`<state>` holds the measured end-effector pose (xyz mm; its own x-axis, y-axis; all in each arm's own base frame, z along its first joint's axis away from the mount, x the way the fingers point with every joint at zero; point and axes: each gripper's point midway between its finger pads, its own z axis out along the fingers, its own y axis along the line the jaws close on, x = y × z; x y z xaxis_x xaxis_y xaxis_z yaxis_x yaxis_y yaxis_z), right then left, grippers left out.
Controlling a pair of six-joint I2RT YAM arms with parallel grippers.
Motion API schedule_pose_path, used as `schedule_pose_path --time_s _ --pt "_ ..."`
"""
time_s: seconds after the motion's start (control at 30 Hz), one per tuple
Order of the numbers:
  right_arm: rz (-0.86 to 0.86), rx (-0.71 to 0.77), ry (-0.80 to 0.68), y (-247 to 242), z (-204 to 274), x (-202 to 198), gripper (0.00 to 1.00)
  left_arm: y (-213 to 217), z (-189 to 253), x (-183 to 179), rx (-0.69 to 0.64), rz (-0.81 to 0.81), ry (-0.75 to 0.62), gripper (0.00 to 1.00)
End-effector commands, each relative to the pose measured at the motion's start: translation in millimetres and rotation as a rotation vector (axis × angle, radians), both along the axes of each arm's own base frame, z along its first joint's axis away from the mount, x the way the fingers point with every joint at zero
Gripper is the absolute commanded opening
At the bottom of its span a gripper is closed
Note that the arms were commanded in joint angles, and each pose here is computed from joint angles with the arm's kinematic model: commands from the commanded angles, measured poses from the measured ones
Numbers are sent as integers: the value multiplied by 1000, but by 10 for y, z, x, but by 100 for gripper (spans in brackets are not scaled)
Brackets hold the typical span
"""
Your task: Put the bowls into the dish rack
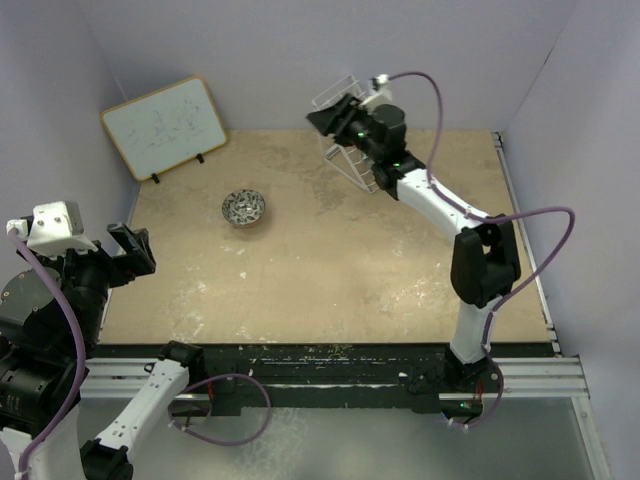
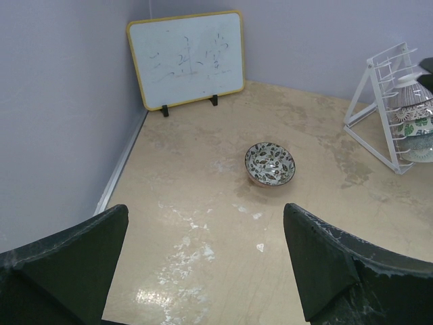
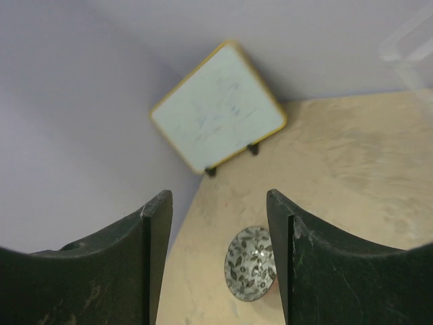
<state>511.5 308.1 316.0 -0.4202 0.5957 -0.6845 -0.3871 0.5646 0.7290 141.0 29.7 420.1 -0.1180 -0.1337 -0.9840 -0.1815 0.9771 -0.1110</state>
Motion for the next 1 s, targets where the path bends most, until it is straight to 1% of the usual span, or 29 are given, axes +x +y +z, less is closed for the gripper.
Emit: schedule_pose_path --time_s 0.0,0.07,0.23,0.33,0.53,0.73,0.97 --pt "260 -356 -100 884 -308 -444 62 -22 116 -46 -23 -18 -45 99" --pt "342 -447 -153 1207 -371 -570 63 -14 115 -68 -24 -16 -48 99" --pt "604 -669 -184 1826 -955 -905 65 1 74 -87 -21 -11 -36 99" --pt "661 -802 -188 2018 -1330 -1027 66 5 57 -87 -19 -9 -32 99" --pt "671 -847 -206 2086 -1617 -977 68 -8 14 -53 -14 -13 -18 99" --pt "727 -896 -220 2095 -1831 -1007 68 -3 -31 -26 -7 -8 -4 99" --pt "751 -926 -245 2146 -1990 -1033 66 -21 -68 25 -5 -10 9 99"
